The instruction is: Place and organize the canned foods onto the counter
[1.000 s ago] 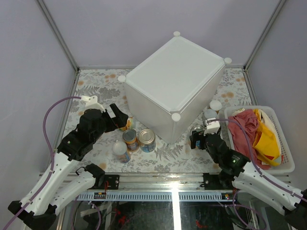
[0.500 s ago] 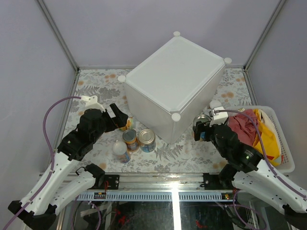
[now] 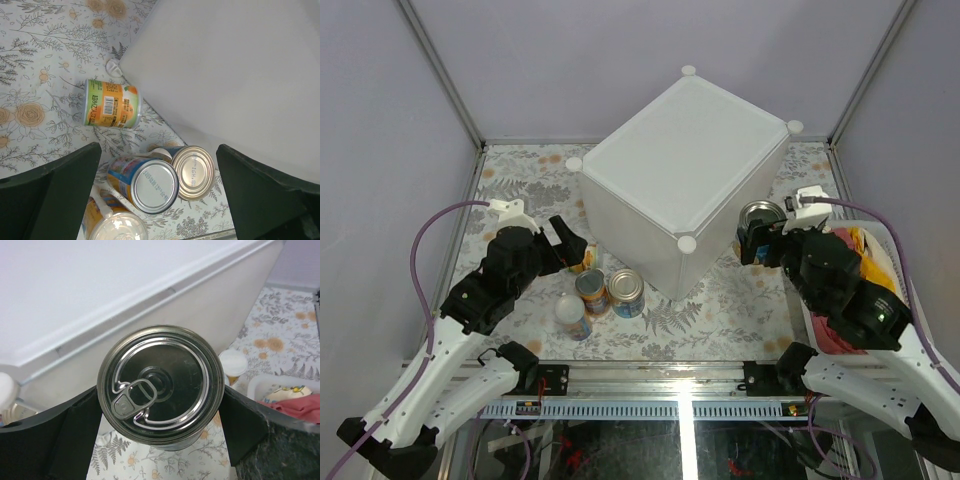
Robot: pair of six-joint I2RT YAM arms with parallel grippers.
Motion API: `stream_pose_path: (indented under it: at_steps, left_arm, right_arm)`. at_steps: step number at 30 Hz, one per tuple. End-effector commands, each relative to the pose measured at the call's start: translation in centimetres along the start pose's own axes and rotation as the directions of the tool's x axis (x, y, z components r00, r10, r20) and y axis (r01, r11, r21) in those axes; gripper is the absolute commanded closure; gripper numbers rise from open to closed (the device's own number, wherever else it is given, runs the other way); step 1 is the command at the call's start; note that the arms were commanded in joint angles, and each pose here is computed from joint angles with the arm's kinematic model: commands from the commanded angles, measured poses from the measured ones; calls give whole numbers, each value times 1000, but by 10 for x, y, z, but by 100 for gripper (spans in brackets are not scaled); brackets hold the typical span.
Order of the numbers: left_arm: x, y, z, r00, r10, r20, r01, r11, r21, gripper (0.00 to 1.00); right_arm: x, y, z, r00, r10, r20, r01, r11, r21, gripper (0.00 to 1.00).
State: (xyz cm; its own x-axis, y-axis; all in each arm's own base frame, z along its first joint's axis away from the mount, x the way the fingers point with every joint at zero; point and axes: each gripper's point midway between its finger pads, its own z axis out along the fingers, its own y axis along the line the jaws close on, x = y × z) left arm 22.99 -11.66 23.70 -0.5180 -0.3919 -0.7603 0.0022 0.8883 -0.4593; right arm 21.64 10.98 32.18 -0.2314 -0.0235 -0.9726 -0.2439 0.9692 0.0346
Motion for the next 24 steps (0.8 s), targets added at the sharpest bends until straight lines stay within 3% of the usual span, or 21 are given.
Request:
stream_pose_path:
  at_steps: [1,24]
  left_arm:
    - [-5,-1,-1,1000,15,18,-15,1000,5,0]
    - [-9,-10,0,999,37,25,-38,998,49,0]
  right_arm:
    - [-89,-13,-25,967,90,238,-97,995,15,100]
    - [-207,-5,-13,896,-15,445,-40,993,114,100]
